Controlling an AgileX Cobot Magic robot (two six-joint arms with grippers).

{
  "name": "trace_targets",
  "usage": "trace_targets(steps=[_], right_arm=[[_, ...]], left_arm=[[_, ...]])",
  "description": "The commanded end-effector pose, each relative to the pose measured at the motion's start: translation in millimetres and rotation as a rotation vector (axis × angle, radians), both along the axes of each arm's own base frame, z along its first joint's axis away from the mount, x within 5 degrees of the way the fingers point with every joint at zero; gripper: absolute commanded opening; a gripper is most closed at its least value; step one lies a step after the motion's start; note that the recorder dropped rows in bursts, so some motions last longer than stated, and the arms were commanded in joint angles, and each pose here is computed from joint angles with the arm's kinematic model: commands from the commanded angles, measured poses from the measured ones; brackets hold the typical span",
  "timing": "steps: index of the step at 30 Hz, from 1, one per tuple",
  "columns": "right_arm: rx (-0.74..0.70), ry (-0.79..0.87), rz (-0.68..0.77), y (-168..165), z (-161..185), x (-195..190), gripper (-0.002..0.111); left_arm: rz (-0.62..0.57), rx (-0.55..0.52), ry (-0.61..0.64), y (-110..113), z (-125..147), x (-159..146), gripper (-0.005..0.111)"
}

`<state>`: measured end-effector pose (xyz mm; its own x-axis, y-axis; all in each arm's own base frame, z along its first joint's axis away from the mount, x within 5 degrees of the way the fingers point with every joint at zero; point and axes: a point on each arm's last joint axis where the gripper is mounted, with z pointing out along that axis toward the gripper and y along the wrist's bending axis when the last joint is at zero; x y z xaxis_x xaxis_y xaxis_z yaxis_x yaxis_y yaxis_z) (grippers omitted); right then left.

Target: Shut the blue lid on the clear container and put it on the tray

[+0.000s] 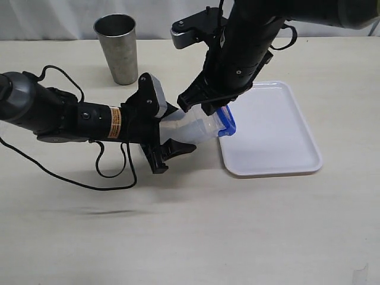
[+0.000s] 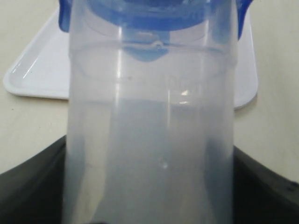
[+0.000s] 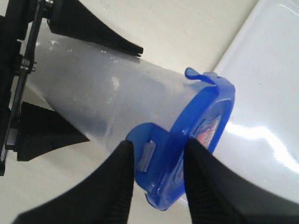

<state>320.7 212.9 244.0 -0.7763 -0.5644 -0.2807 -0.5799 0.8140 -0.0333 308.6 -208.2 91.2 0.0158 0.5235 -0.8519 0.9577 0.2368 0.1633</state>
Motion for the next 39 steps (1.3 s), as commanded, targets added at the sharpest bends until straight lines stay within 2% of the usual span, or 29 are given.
trace_targets(steps=[1,14,17,21,22,25,30,34,39], right_arm=[[0.049,-0.048,0.052,5.6,12.8,-5.8,0.031],[0.233,-0.310,0.121,-16.0,105.9,-42.3,0.031],[0.257,-0.405,0.114,-26.1,116.2,-52.4,0.025],[0.265,-0.487,0.069,-44.8,109.5,-60.0,0.006],[0.263,-0.489,0.043,-51.7,102.9,-59.1,0.004],[0.231,-0.462,-0.047,-76.5,79.5,-51.5,0.004],[0.255,-0.339,-0.249,-112.8,54.6,-35.2,0.004],[0.314,-0.229,-0.223,-109.8,41.8,-32.2,0.004],[0.442,-0.145,-0.096,-87.1,34.8,-34.7,0.004]], left_arm=[[-0.044,-0.116,-0.021,-9.2,13.5,-3.0,0.000],[-0.041,-0.123,-0.022,-9.3,14.1,-2.8,0.000],[-0.050,-0.143,-0.024,-10.2,15.8,-3.5,0.000],[-0.065,-0.174,-0.026,-11.6,18.3,-4.6,0.000],[-0.068,-0.184,-0.025,-12.0,19.2,-4.9,0.000],[-0.084,-0.223,-0.024,-13.4,22.4,-6.3,0.000],[-0.129,-0.323,-0.028,-16.5,31.0,-10.2,0.000],[-0.148,-0.362,-0.031,-17.5,34.6,-11.8,0.000],[-0.147,-0.360,-0.031,-17.4,34.4,-11.7,0.000]])
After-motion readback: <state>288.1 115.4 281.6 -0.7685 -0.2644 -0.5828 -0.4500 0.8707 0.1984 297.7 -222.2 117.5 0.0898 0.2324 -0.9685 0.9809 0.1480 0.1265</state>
